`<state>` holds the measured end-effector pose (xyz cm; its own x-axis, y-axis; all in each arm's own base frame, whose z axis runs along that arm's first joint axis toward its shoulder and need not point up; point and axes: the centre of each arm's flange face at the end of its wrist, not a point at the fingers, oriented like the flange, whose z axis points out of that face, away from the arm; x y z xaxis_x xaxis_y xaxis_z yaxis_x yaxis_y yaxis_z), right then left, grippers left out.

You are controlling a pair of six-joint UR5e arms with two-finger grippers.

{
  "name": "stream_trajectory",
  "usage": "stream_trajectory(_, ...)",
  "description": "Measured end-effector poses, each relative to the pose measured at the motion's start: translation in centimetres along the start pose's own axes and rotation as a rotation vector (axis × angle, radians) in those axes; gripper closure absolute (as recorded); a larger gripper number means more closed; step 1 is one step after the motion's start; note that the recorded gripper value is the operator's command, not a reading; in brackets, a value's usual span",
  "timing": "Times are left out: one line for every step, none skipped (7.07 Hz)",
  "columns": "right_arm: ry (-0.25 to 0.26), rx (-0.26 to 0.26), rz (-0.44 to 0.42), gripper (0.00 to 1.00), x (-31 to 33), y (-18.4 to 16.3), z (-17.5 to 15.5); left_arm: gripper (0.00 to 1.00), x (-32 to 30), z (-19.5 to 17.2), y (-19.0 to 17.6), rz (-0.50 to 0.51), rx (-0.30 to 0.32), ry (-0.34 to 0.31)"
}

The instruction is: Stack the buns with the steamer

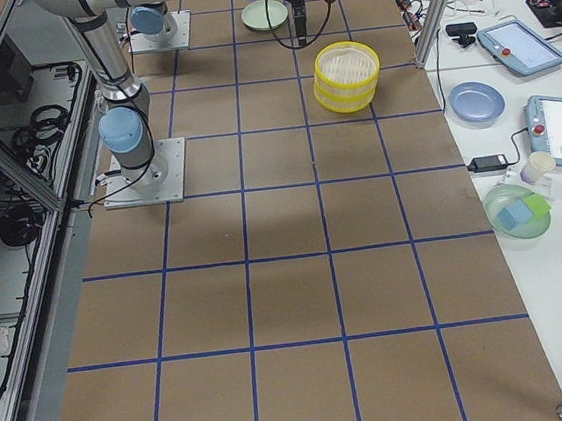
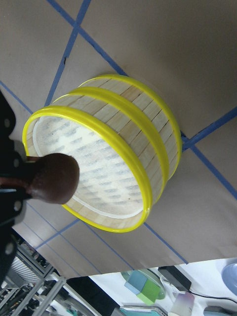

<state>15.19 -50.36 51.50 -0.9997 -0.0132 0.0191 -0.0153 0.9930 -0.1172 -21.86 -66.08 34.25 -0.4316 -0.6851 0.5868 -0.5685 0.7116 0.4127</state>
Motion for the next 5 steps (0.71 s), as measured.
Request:
stream_trajectory(-0.001,0.012,-0.008,0.00,0.0,-0.2,0.0,1.00,-0.1,2.8,0.1,0.022,-0.022,0.011)
stream_trajectory(-0.007,0.025,-0.006,0.00,0.0,-0.7,0.2,0.87,-0.4,5.3,-0.1,0.036,-0.045,0.020)
stream_trajectory(-0.010,0.030,-0.004,0.00,-0.1,-1.0,0.5,0.46,-0.7,7.1,-0.2,0.044,-0.060,0.019)
stream_trajectory(-0.011,0.030,-0.003,0.00,-0.1,-1.1,0.7,0.29,-1.0,8.2,-0.3,0.047,-0.065,0.013)
stream_trajectory(-0.011,0.028,-0.003,0.00,-0.1,-1.2,0.8,0.12,-1.0,8.6,-0.4,0.046,-0.066,0.010)
